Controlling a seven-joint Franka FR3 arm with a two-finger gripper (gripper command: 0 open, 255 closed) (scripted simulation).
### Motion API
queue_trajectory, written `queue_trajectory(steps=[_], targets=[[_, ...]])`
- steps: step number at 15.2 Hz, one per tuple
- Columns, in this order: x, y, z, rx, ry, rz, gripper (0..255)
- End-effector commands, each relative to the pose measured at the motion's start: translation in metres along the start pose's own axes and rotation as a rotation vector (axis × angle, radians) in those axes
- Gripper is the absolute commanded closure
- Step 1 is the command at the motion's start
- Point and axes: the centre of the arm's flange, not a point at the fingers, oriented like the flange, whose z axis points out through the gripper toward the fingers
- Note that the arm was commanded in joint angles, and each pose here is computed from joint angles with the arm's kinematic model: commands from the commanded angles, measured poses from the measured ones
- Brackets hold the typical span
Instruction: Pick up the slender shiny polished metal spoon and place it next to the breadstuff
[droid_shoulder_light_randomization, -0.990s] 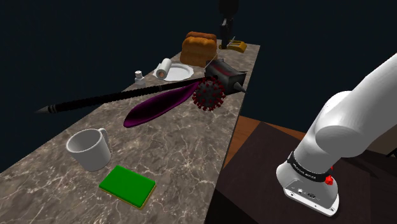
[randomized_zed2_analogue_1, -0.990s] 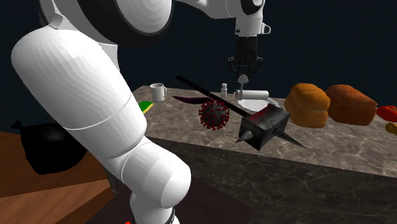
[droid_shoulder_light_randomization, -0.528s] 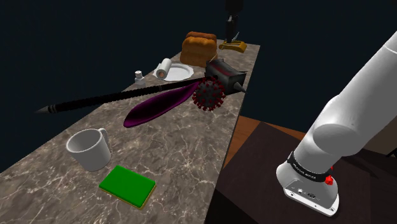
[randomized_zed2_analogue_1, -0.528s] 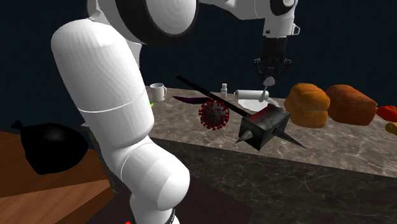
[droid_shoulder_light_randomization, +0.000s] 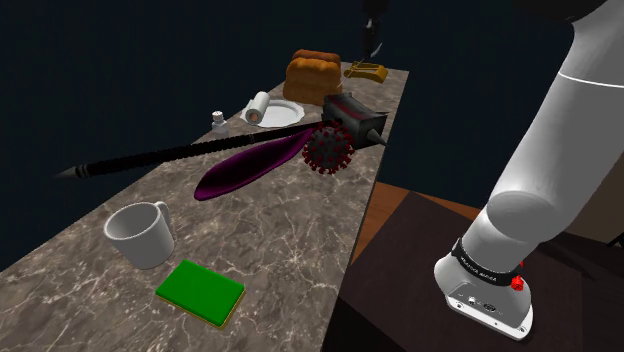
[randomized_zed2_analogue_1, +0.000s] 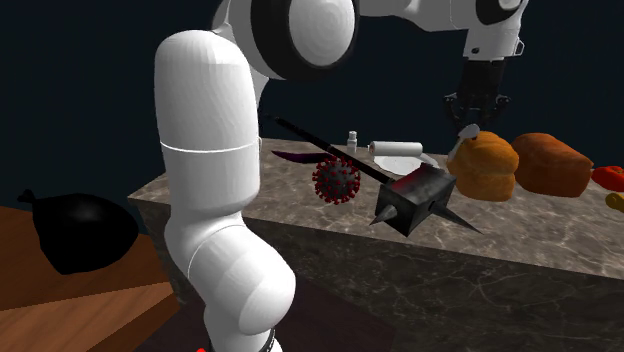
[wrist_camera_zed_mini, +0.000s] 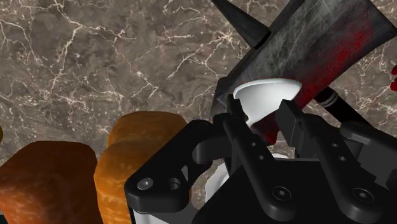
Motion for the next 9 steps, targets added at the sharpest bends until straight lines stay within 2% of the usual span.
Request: queue_trajectory(steps=[1, 9], targets=[[0.001, 0.028, 0.000, -0.001, 0.000, -0.002, 255], [0.003, 0.133, 0.004, -0.001, 0.000, -0.002, 255]])
